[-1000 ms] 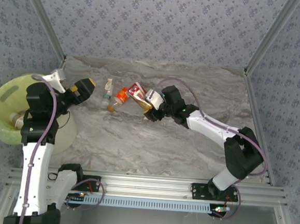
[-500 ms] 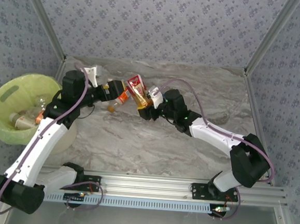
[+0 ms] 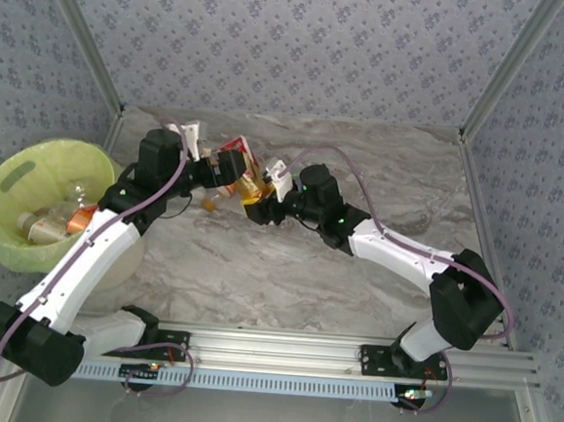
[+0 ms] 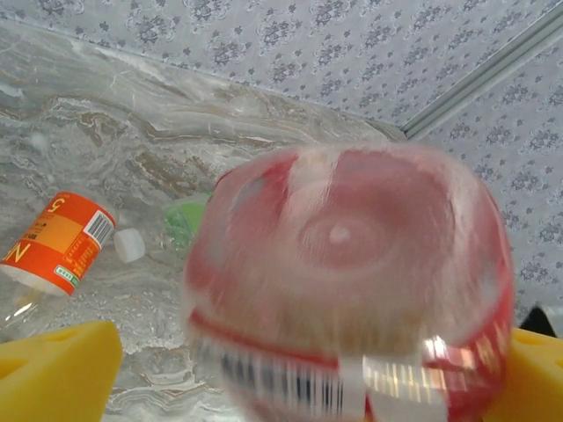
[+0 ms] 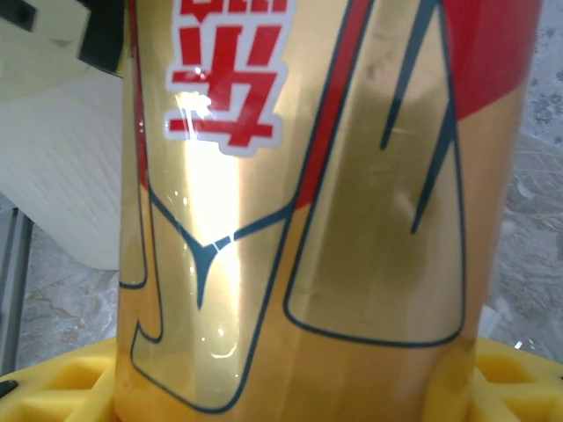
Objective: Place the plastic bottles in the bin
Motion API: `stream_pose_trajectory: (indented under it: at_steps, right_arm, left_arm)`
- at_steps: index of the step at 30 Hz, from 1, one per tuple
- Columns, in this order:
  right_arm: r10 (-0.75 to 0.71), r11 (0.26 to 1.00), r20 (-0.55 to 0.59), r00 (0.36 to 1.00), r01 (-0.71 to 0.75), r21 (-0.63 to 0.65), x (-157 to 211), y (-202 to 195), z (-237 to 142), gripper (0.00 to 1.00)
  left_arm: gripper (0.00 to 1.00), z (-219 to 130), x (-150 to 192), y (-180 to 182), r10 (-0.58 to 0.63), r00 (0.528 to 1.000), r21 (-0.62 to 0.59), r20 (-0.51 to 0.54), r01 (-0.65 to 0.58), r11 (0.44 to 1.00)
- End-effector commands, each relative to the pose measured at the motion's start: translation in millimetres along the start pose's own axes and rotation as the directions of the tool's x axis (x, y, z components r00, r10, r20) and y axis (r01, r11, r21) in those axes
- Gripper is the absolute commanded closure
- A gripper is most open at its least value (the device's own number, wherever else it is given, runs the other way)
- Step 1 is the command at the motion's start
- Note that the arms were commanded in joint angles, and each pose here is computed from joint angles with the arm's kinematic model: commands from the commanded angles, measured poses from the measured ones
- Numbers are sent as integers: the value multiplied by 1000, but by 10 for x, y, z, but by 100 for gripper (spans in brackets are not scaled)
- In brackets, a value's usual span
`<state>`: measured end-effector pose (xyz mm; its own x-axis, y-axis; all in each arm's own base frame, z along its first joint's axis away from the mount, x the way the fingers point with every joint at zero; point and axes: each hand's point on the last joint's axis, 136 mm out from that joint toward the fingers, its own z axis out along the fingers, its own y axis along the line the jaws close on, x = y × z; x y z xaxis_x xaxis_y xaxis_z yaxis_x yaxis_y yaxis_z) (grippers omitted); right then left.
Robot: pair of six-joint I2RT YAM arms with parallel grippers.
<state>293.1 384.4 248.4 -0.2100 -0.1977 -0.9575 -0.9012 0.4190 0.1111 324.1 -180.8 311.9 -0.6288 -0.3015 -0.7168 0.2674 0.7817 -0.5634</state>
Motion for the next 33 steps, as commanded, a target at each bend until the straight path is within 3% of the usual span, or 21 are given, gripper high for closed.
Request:
stream_pose_trajectory:
  at_steps: [1, 6, 12, 17, 22, 23, 24, 28, 30, 33]
  right_arm:
    - [-11, 998, 83, 996, 17, -64, -314, 171, 61, 51]
    - [34, 996, 120, 992, -24, -83, -376, 184, 99, 50]
    - [34, 997, 122, 992, -26, -69, -380, 148, 93, 46]
    - [22, 1000, 104, 994, -20, -18, -373, 52, 27, 28]
    - [-19, 993, 87, 996, 9, 116, -365, -152, -205, 10]
    - [-23, 989, 92, 996, 10, 147, -369, -201, -263, 0]
    - [-28, 982, 98, 995, 8, 189, -376, -277, -329, 0]
    - [25, 906, 120, 992, -73, 417, -284, -745, -601, 0]
    - [128, 828, 151, 980, -190, 528, -181, -1037, -759, 0]
    - [320, 714, 208, 924, -380, 588, 48, -1404, -990, 0]
  left_arm:
    - [7, -7, -175, -164, 19, 998, 59, 52, -22, 998]
    - [31, 30, -132, -228, -4, 999, 119, 49, -2, 993]
    - [39, 1, -120, -235, -1, 999, 124, 50, -5, 992]
    - [39, -141, -244, -148, 25, 994, 47, 104, -30, 998]
    - [39, -499, -500, 20, 75, 983, -90, 171, -60, 994]
    - [39, -577, -551, 58, 83, 979, -119, 186, -61, 991]
    - [39, -673, -618, 113, 95, 973, -163, 212, -60, 985]
    - [39, -1030, -806, 263, 156, 939, -306, 307, -58, 950]
    - [39, -1226, -906, 269, 190, 915, -348, 357, -59, 936]
    - [40, -1536, -1046, 246, 232, 871, -393, 432, -50, 918]
